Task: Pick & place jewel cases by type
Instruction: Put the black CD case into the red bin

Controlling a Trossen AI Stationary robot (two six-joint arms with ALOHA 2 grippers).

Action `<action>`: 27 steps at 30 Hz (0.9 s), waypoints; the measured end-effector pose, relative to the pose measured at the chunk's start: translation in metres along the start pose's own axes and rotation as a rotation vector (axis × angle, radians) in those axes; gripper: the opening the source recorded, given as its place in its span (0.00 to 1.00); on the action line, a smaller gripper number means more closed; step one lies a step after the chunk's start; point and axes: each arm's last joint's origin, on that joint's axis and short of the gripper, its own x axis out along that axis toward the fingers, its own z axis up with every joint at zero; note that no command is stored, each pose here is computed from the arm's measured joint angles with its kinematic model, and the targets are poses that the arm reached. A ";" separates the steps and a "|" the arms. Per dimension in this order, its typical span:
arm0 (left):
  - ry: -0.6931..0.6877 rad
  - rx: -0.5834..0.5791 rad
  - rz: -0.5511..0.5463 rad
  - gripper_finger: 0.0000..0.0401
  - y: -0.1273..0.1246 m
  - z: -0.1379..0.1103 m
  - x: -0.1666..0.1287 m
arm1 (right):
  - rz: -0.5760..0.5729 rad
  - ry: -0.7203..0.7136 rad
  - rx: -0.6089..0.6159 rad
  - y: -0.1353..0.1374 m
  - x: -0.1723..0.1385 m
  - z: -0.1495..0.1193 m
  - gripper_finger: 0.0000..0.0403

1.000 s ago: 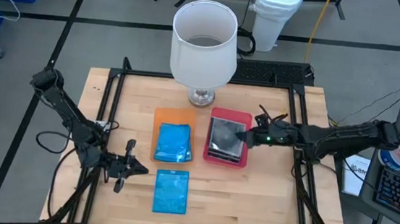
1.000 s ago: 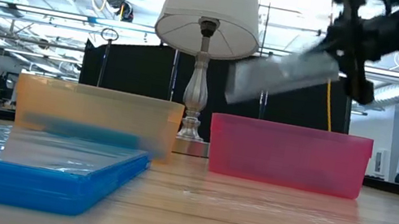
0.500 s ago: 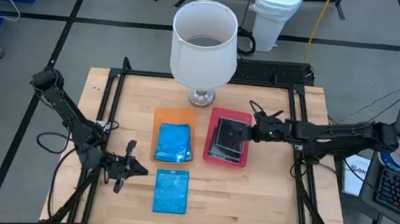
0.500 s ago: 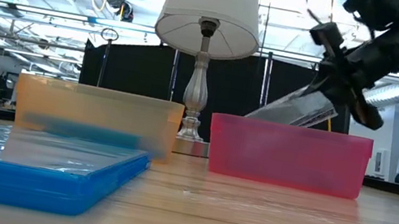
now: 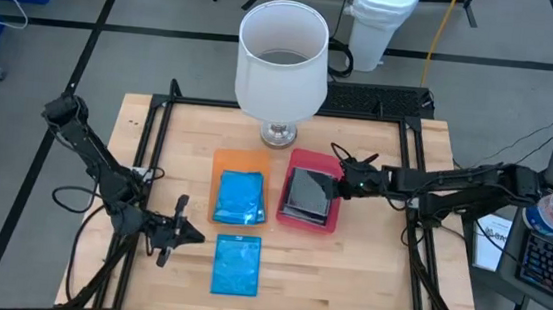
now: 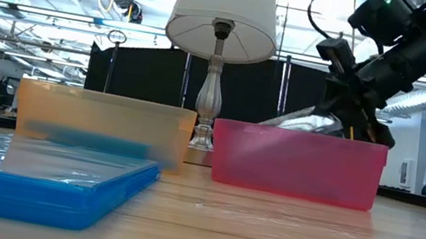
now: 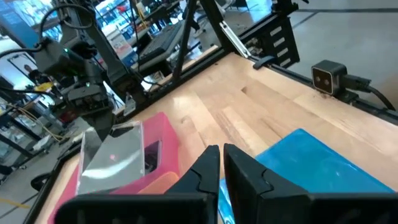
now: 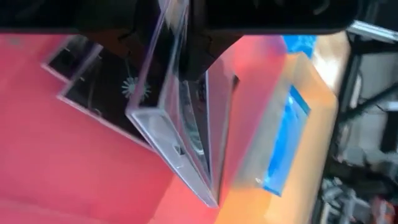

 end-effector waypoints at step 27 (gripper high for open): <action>0.029 -0.081 -0.018 0.10 -0.001 -0.003 0.000 | -0.020 0.262 0.073 -0.014 -0.012 0.000 0.63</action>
